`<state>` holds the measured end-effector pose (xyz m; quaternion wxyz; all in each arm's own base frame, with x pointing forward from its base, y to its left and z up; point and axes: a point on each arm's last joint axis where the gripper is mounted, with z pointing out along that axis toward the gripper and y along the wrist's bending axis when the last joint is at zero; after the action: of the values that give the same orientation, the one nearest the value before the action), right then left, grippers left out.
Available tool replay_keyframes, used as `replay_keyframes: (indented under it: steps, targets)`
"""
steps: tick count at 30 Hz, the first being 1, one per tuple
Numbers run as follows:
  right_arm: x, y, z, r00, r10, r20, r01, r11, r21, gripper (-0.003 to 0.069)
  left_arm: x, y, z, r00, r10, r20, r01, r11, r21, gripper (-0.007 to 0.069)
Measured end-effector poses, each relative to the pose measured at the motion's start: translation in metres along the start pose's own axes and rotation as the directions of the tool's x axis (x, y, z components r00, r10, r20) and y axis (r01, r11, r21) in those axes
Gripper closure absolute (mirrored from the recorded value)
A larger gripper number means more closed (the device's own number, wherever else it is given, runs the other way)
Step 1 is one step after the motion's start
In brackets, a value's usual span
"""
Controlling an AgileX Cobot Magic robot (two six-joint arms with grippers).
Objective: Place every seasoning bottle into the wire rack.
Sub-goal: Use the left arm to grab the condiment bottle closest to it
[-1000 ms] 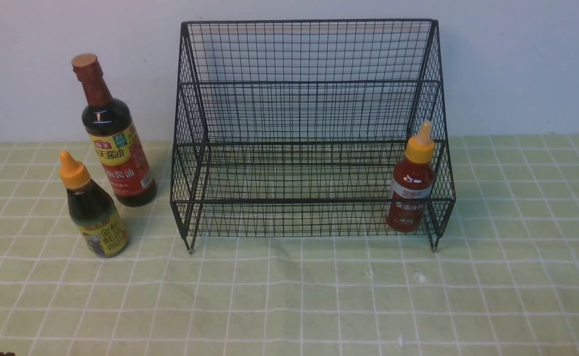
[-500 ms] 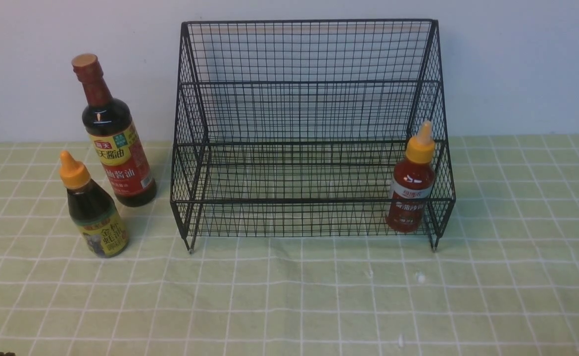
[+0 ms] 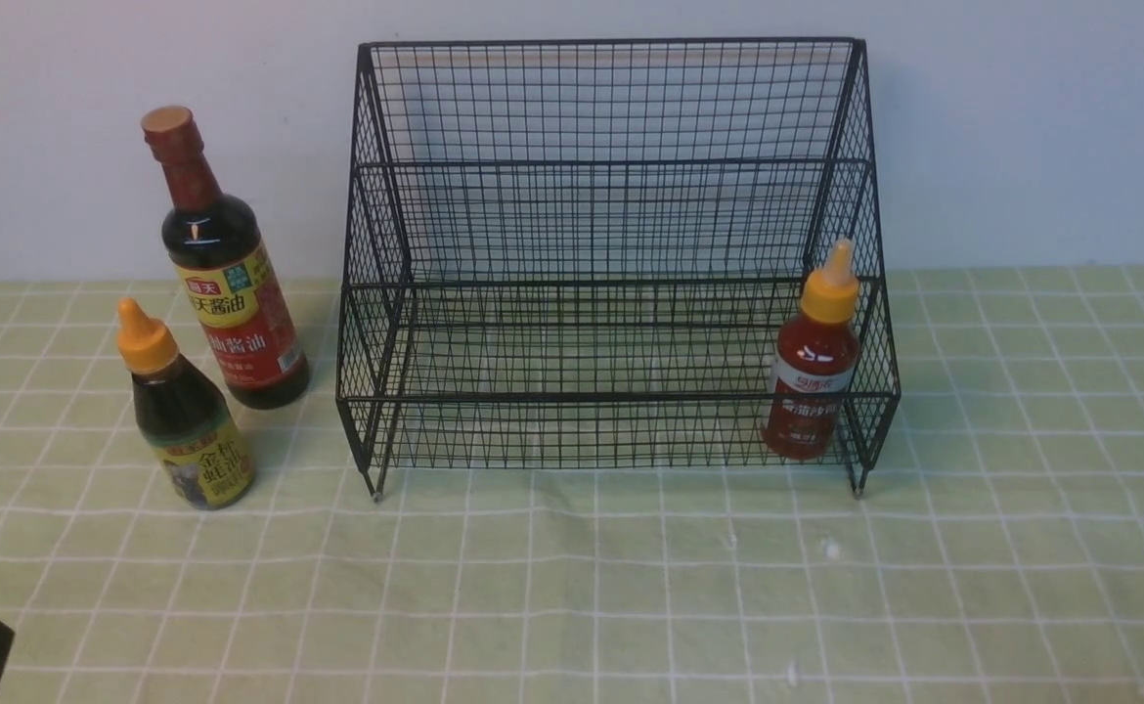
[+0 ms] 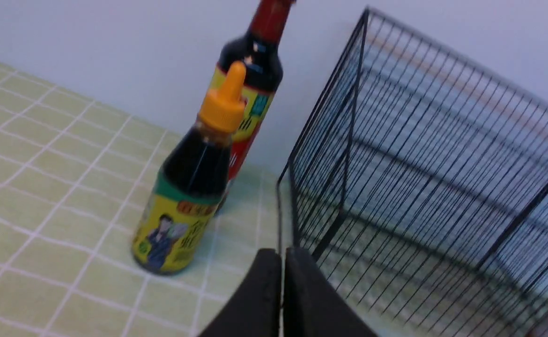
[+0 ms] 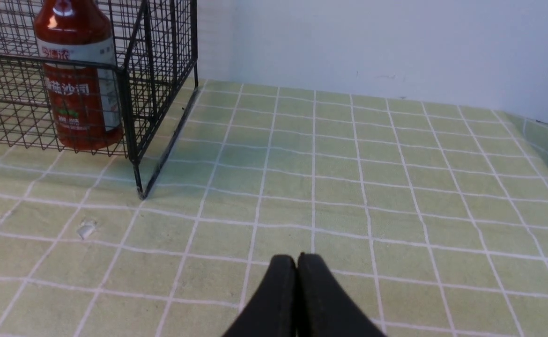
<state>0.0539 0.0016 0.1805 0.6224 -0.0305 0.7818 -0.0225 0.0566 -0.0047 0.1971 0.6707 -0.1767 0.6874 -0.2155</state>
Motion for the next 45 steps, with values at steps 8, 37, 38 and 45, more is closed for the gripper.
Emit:
replay_keyframes:
  steps: [8,37,38,45]
  targets:
    - [0.000,0.000,0.000,1.000,0.003,0.000,-0.003,1.000,0.000,0.0673,-0.033,-0.004,-0.005,0.938,-0.165,0.305,0.155,0.986,0.059,0.0631]
    - [0.000,0.000,0.000,1.000,0.004,0.001,-0.004,1.000,0.000,0.0673,-0.151,-0.094,0.182,0.485,0.327,-0.811,-0.480,0.875,0.065,0.0631]
    - [0.000,0.000,0.000,1.000,0.004,0.001,-0.004,1.000,0.000,0.0673,-0.151,-0.092,0.188,0.477,0.331,-0.814,-0.495,0.867,0.062,0.0631]
    - [0.000,0.000,0.000,1.000,0.004,0.001,-0.004,1.000,0.000,0.0673,-0.137,-0.071,0.231,0.439,0.366,-0.820,-0.584,0.811,0.050,0.0561]
